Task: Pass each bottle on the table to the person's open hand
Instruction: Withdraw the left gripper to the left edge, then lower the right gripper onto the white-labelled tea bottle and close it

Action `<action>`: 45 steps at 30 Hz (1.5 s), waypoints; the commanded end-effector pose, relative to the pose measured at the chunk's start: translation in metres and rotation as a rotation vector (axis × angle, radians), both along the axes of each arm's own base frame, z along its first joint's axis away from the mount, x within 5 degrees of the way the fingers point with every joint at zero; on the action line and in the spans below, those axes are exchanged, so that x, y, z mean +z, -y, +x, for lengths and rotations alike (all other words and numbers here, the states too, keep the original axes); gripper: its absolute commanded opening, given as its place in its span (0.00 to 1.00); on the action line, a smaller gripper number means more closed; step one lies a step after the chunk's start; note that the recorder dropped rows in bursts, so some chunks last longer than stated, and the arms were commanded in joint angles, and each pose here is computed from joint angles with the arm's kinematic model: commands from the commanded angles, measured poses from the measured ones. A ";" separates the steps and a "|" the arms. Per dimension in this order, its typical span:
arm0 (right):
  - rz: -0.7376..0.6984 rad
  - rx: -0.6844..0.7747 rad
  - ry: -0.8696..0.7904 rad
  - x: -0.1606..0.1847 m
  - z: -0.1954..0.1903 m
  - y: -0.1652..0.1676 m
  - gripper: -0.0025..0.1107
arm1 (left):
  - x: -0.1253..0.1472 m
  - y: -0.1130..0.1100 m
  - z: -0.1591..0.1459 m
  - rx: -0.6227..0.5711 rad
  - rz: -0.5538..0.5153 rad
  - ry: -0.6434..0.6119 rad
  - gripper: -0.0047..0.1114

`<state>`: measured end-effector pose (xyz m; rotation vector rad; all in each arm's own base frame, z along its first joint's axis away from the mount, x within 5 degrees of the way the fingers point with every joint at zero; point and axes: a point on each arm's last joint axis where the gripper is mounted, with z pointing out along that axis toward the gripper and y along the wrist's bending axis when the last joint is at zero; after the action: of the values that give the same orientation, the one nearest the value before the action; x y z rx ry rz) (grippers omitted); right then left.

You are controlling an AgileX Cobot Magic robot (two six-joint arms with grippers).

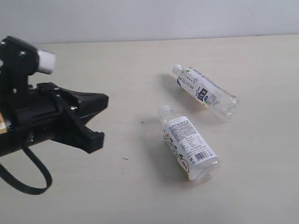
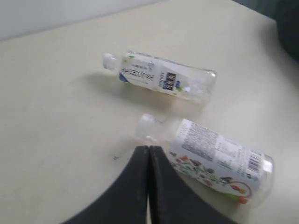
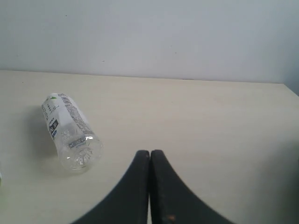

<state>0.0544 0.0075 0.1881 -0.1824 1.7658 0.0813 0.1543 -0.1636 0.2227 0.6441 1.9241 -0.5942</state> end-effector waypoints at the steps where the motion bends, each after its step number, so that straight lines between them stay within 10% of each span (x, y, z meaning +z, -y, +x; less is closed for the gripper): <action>1: -0.003 0.002 0.011 0.000 0.000 0.000 0.02 | -0.004 -0.037 0.007 0.154 -0.030 0.034 0.04; 12: -0.003 0.002 0.011 0.000 0.000 0.000 0.02 | -0.026 -0.104 0.018 0.514 -0.026 -0.046 0.04; 30: 0.048 0.038 0.279 0.024 0.001 -0.004 0.02 | -0.039 -0.104 0.010 0.480 0.069 -0.193 0.04; 35: 0.552 0.040 0.353 0.040 -0.002 -0.002 0.02 | -0.039 -0.104 0.010 0.480 0.069 -0.193 0.04; 45: 0.492 -0.011 0.069 0.117 0.022 -0.009 0.02 | -0.039 -0.104 0.010 0.480 0.069 -0.193 0.04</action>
<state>0.0629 0.0129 0.2802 0.1787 1.5138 0.5099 0.1650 -0.0613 0.1833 0.1629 2.1891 -0.2930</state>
